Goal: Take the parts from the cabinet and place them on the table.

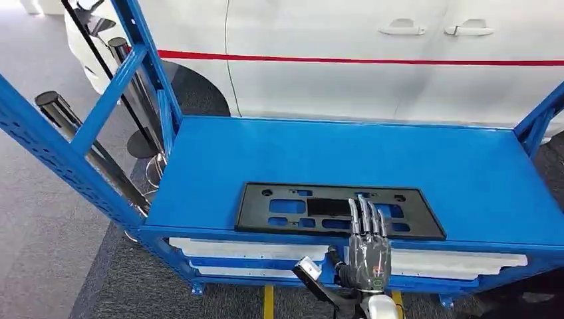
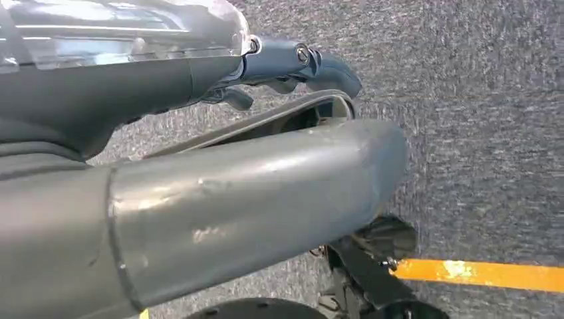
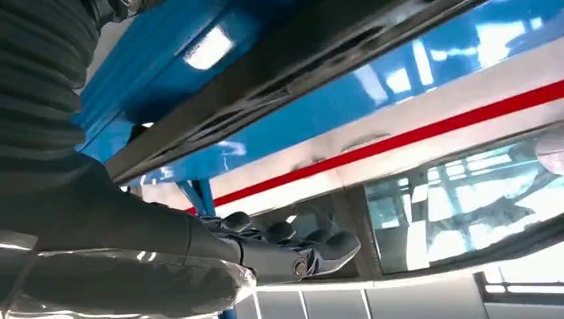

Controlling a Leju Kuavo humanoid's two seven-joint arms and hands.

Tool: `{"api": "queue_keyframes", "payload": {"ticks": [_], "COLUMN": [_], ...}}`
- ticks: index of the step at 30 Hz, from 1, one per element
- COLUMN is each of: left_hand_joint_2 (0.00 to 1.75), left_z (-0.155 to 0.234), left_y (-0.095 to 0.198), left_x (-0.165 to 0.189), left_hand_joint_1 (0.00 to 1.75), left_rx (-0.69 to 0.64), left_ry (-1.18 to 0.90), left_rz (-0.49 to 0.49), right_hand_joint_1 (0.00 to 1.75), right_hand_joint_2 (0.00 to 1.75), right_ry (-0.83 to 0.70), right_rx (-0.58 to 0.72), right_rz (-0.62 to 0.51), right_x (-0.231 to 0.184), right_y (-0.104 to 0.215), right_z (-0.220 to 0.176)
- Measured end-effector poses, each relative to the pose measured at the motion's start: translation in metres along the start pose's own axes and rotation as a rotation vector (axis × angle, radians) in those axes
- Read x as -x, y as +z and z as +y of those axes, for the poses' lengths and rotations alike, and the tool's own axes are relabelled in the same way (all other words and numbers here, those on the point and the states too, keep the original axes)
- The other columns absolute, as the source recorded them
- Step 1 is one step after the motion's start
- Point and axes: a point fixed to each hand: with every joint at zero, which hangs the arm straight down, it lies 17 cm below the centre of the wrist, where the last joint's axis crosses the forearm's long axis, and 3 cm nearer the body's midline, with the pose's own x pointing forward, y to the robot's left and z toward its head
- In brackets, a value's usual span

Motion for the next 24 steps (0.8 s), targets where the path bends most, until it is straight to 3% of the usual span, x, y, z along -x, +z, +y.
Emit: {"api": "queue_keyframes", "payload": {"ticks": [13, 22, 23, 24], "left_hand_joint_2": [0.0, 0.0, 0.0, 0.0], "left_z": [0.001, 0.0, 0.0, -0.001], "left_y": [-0.001, -0.002, -0.002, -0.002], "left_x": [0.001, -0.002, -0.003, -0.002], "left_hand_joint_1": [0.0, 0.0, 0.0, 0.0], "left_rx": [0.002, 0.012, 0.013, 0.015], "left_ry": [-0.063, -0.081, -0.083, -0.088], "left_rz": [0.003, -0.005, -0.006, -0.006], "right_hand_joint_1": [0.0, 0.0, 0.87, 1.64], "right_hand_joint_2": [1.75, 1.75, 1.75, 1.75], "right_ry": [0.034, 0.088, 0.094, 0.102], "right_rx": [-0.014, -0.02, -0.026, -0.032], "right_rz": [0.058, 0.004, 0.004, 0.01], "right_x": [0.006, 0.009, 0.01, 0.012], "right_y": [-0.012, -0.026, -0.026, -0.025], "right_z": [0.015, 0.027, 0.029, 0.032]}}
